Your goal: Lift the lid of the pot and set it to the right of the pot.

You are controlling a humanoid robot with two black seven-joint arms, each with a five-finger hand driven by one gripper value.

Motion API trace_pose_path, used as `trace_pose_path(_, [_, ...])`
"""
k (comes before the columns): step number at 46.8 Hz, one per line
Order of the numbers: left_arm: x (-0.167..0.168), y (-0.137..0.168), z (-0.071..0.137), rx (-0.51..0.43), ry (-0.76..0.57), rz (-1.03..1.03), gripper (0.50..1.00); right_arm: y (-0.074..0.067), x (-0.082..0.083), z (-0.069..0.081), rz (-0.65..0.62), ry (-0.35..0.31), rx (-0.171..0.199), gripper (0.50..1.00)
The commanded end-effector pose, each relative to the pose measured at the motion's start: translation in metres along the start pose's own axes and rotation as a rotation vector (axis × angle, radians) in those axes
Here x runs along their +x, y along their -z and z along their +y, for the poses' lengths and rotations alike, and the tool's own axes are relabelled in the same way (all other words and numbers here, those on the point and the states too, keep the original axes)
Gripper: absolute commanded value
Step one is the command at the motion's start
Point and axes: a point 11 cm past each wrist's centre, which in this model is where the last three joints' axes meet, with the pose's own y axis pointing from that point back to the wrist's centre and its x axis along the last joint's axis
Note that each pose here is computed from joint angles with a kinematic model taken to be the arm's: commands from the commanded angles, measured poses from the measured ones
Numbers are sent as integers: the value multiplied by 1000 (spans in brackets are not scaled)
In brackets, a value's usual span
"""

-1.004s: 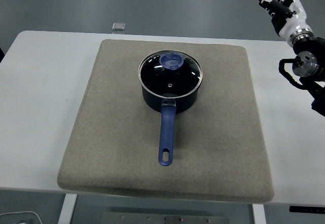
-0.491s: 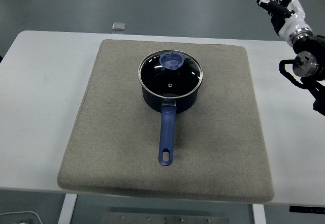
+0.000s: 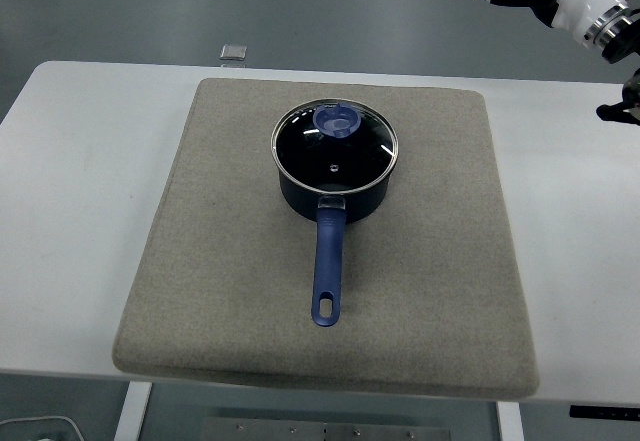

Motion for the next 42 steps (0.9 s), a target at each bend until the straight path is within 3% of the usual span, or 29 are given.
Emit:
trace_pose_path(1, [0,0,0,0,0,0,1000,22,-10,-8,79,99,48,903])
trace_pose_path(8, [0,0,0,0,0,0,1000,47,-31,-16,227,249,48,901])
trace_pose_path(13, [0,0,0,0,0,0,1000,67,-50,-21,332,349,69,901])
trace_pose_path(23, [0,0,0,0,0,0,1000,100,-73,-33,540,473,93,899])
trace_pose_path(34, [0,-1,0,-2,0,0,1000,98,-101,-37,774,548,116,899])
trace_pose_path(42, [0,0,0,0,0,0,1000,95,-128,-38,931,599,177,897])
